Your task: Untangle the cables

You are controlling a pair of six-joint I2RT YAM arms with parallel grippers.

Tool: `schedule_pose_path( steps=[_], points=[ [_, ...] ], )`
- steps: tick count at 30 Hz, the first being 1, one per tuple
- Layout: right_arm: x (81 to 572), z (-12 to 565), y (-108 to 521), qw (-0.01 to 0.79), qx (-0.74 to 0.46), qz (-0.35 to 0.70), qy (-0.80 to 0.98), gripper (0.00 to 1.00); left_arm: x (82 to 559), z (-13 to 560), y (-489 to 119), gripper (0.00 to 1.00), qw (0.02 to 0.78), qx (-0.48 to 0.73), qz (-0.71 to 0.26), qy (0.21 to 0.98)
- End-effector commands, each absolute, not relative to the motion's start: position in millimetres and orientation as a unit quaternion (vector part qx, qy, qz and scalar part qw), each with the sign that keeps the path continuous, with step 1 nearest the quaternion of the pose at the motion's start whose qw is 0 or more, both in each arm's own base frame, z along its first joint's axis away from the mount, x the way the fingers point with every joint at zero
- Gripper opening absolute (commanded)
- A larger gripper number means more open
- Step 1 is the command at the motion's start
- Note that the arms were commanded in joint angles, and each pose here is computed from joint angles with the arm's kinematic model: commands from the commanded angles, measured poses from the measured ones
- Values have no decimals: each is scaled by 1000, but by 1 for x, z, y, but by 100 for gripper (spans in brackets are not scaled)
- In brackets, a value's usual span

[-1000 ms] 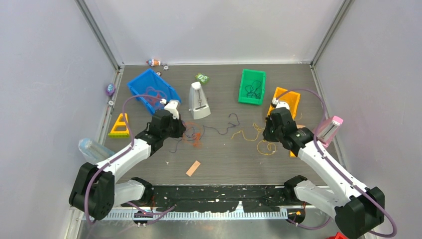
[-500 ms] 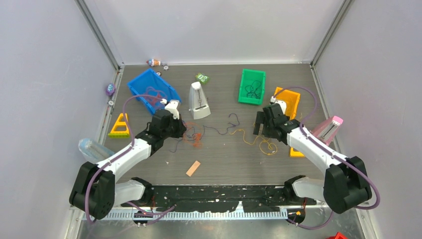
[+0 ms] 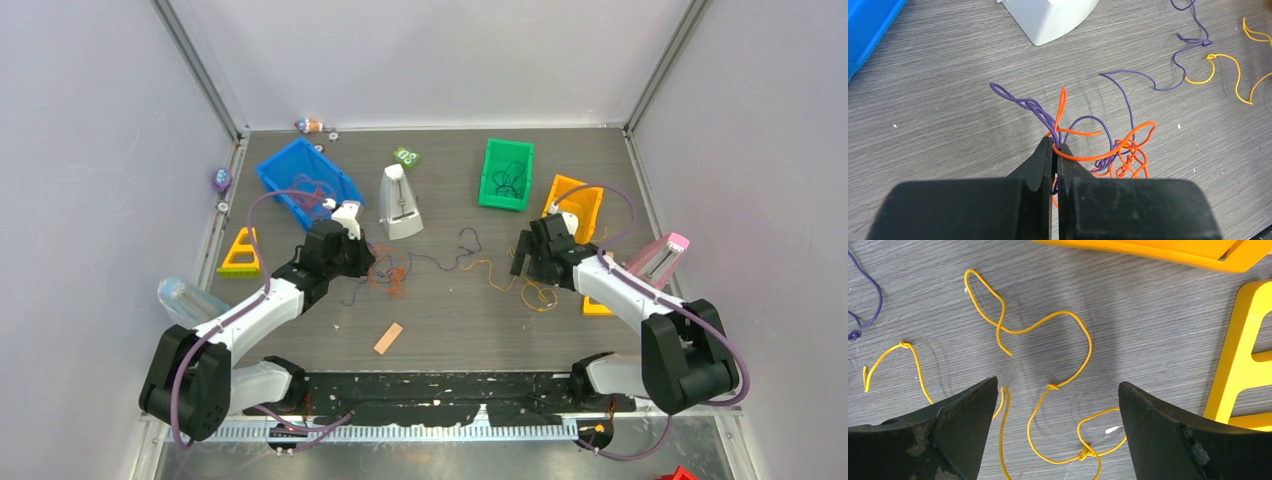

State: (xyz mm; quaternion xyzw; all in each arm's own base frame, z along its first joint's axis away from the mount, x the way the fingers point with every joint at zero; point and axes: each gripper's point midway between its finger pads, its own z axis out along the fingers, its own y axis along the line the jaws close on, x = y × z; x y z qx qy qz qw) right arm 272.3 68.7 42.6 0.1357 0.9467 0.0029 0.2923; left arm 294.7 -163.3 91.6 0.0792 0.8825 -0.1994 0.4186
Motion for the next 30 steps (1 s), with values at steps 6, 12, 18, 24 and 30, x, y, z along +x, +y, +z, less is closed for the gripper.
schedule_pose_path(
  steps=[6,12,18,24,30],
  points=[
    [289,33,78,286,150,74,943,95,302,104,-169,0,441,83,-211,869],
    [284,22,97,246,111,113,956,95,302,103,-169,0,439,84,-211,869],
    [273,28,105,245,93,142,955,95,302,102,-170,0,438,85,-211,869],
    [261,32,114,231,56,161,958,95,303,102,-170,0,438,85,-212,870],
    [258,28,115,225,33,122,966,95,302,102,-170,0,437,86,-211,870]
  ],
)
